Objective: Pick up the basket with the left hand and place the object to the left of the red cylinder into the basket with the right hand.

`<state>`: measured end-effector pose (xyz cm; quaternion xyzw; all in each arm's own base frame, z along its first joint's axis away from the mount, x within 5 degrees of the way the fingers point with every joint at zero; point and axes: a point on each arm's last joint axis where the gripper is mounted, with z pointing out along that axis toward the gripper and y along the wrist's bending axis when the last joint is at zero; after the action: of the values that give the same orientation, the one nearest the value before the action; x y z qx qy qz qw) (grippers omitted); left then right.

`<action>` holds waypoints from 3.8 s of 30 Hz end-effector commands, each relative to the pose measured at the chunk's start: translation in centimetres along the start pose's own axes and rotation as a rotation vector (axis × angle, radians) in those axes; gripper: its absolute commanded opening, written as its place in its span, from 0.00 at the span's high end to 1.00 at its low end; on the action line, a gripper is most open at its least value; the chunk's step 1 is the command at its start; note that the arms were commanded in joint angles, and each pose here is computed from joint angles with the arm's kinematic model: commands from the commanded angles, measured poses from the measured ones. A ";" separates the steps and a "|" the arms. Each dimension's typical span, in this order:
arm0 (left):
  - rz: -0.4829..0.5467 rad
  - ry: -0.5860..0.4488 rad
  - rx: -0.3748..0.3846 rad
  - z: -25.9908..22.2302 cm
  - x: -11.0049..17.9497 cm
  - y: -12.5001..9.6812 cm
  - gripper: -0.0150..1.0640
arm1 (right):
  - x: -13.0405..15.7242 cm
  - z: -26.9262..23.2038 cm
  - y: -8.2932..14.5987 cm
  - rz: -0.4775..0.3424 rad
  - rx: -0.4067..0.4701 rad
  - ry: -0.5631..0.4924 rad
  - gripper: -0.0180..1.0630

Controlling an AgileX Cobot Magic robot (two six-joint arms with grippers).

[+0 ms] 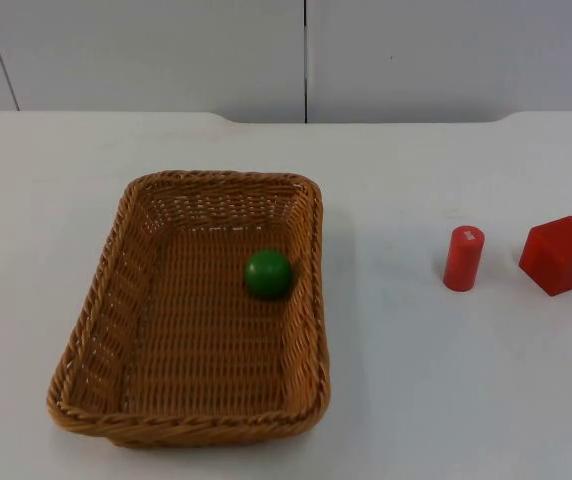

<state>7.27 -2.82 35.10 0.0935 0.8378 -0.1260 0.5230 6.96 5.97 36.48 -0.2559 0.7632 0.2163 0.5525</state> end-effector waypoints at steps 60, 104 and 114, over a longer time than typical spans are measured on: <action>-0.044 0.034 -0.259 -4.1 10.3 0.8 0.17 | 10.9 -6.8 -1.5 -0.082 -0.145 0.179 0.02; -0.036 0.035 -0.271 -4.1 10.3 0.9 0.01 | 10.9 -6.9 -1.3 -0.133 -0.173 0.176 0.01; -0.036 0.035 -0.271 -4.1 10.3 0.9 0.01 | 11.0 -7.0 -1.1 -0.035 0.060 0.172 0.01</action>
<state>-0.54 -0.49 27.52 0.0088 0.8603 -0.0199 0.5093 -0.32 -0.82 28.15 -0.2773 0.8079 0.1667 0.4925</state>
